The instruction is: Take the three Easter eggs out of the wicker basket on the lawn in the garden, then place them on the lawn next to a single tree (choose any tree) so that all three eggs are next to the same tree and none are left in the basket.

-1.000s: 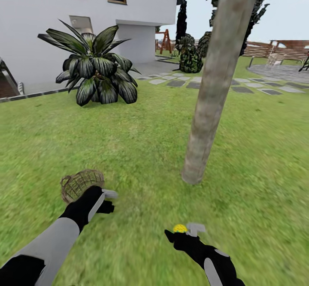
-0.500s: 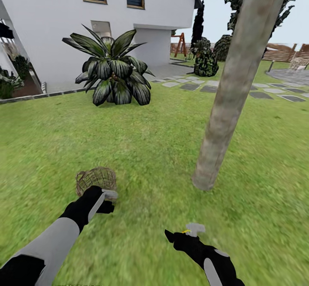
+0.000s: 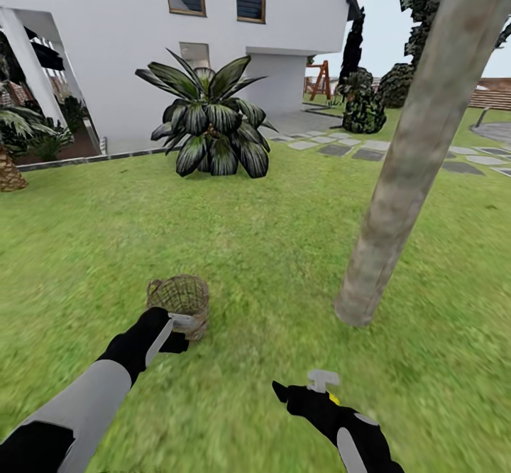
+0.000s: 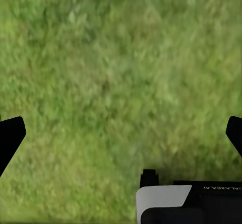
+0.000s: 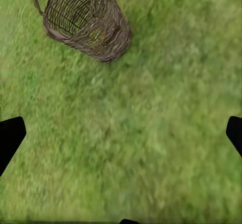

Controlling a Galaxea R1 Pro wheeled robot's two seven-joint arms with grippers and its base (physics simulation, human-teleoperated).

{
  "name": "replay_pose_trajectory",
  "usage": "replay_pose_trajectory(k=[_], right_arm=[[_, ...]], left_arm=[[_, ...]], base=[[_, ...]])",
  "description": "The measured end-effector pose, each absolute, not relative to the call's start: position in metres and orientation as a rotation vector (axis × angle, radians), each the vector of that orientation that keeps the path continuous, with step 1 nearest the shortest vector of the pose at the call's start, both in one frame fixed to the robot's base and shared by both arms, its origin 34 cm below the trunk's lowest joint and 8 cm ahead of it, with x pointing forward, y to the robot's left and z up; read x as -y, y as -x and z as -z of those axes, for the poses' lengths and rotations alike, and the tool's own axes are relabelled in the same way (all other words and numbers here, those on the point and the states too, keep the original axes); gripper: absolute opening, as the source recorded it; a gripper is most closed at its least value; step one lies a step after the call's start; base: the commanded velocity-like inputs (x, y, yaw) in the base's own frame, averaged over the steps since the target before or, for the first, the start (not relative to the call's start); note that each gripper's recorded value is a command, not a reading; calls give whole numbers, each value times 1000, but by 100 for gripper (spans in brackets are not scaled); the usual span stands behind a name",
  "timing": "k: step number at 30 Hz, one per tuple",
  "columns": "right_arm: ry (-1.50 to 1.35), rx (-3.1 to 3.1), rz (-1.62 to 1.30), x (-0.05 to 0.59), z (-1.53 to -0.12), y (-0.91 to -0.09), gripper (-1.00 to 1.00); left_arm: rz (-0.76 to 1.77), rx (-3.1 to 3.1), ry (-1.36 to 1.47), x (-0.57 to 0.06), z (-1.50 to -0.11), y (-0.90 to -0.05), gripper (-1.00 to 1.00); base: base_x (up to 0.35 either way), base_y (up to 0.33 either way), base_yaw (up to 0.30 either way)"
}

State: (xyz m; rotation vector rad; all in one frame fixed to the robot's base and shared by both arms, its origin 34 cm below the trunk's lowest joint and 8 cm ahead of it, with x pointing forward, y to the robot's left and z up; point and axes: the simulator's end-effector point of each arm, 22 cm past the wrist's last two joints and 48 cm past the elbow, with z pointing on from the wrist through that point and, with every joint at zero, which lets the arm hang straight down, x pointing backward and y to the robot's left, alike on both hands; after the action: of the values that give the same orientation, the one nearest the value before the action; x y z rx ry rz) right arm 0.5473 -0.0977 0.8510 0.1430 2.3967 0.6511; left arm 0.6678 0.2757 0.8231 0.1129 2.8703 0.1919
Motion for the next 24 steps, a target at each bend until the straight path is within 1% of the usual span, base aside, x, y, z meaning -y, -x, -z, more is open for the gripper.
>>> replay_pose_trajectory(k=[24], right_arm=[[-134,-2376,-648,98,-861,-550,100]], left_arm=[[-188,-2843,-99,-277,-840,-673,100]], base=[[0,0,199]])
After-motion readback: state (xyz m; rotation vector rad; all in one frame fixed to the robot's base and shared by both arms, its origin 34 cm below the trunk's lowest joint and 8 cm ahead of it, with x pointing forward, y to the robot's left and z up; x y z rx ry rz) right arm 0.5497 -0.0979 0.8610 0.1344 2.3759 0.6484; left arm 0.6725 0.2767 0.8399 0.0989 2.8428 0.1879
